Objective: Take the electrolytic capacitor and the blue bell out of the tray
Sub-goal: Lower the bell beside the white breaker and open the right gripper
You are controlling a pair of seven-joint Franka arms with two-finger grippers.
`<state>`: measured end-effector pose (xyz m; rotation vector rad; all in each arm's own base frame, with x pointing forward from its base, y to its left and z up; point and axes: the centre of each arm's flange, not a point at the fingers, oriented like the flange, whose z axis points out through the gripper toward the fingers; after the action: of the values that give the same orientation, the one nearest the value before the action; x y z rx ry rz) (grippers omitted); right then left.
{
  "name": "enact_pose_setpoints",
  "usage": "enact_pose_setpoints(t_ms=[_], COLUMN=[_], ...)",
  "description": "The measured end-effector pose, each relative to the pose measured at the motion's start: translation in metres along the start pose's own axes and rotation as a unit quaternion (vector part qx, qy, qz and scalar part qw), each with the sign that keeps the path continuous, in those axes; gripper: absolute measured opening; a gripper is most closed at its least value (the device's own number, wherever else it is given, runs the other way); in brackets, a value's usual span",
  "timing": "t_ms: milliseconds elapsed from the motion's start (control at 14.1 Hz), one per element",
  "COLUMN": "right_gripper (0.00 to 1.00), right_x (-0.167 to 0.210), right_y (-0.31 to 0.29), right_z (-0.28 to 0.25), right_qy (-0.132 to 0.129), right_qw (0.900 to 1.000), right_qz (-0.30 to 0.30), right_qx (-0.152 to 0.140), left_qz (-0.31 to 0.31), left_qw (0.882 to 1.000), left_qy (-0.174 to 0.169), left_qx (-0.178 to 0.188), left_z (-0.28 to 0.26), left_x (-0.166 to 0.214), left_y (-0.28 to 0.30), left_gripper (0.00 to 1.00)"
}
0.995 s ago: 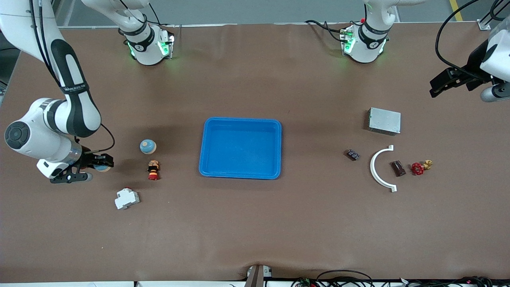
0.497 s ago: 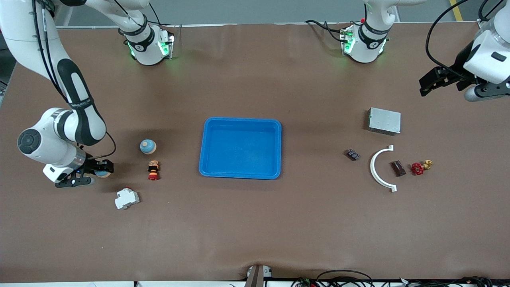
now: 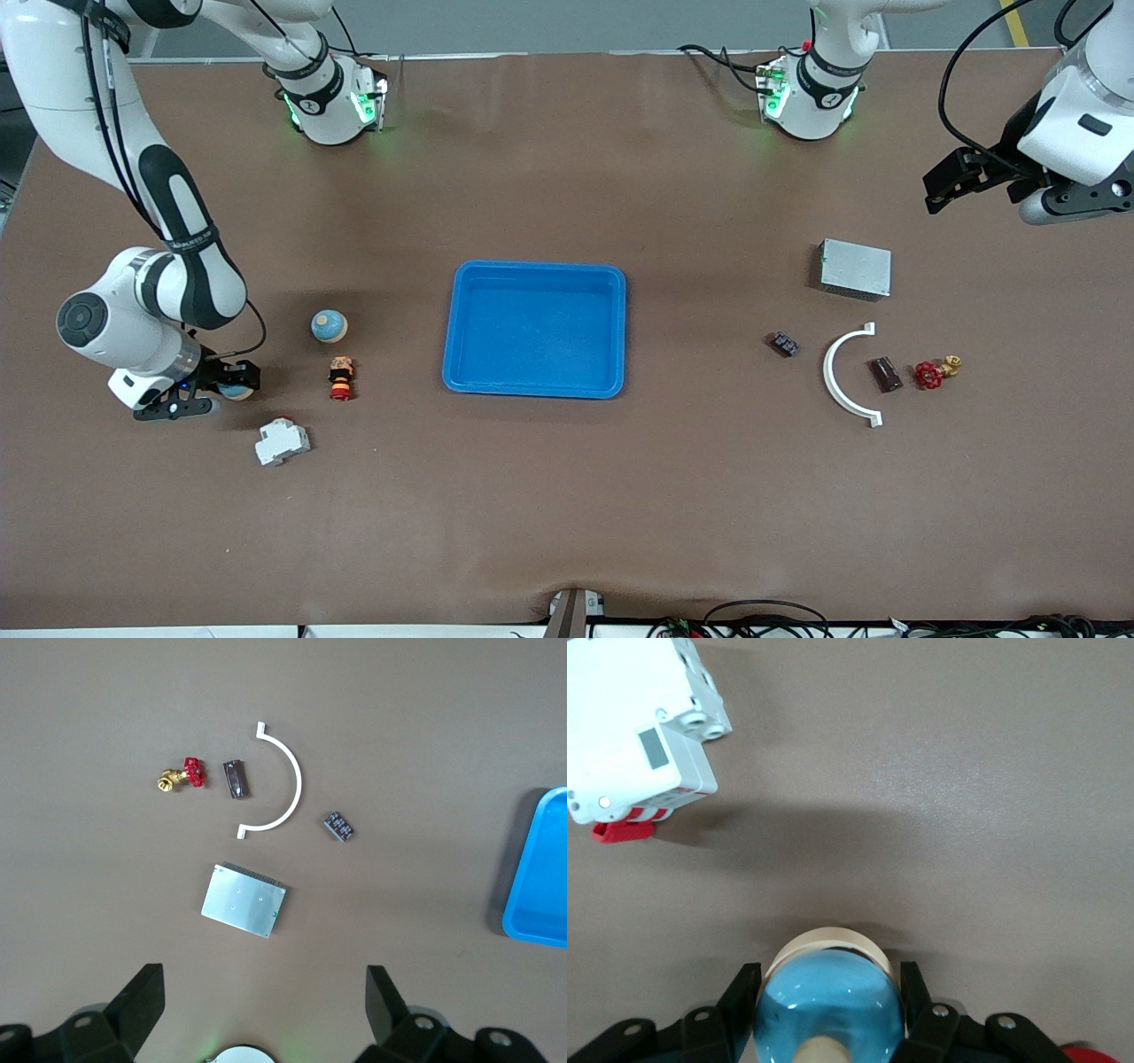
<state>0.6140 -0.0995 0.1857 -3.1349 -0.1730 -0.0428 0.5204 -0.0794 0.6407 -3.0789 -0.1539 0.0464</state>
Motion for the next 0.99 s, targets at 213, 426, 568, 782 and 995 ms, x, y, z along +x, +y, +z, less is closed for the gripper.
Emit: enact_pose_setpoints(t_ms=[213, 426, 568, 782, 995], right_gripper=[0.68, 0.68, 0.68, 0.68, 0.68], right_x=[0.001, 0.001, 0.002, 0.003, 0.004], right_y=[0.0, -0.001, -0.002, -0.003, -0.003], right_z=[0.003, 0.006, 0.006, 0.009, 0.015], right_qy=[0.002, 0.003, 0.006, 0.006, 0.006], right_qw=[1.0, 1.0, 1.0, 1.0, 1.0], right_qz=[0.001, 0.002, 0.007, 0.009, 0.009], right_qx=[0.0, 0.001, 0.005, 0.007, 0.006], left_qz=[0.0, 0.0, 0.0, 0.0, 0.0], left_qw=[1.0, 1.0, 1.0, 1.0, 1.0], left_qy=[0.005, 0.009, 0.01, 0.012, 0.015], left_qx=[-0.001, -0.003, -0.004, -0.005, -0.005], left_z=[-0.001, -0.001, -0.002, -0.002, -0.002], left_x=[0.001, 0.002, 0.002, 0.003, 0.004], left_y=[0.0, 0.001, 0.001, 0.001, 0.001], left_gripper=[1.0, 1.0, 1.0, 1.0, 1.0])
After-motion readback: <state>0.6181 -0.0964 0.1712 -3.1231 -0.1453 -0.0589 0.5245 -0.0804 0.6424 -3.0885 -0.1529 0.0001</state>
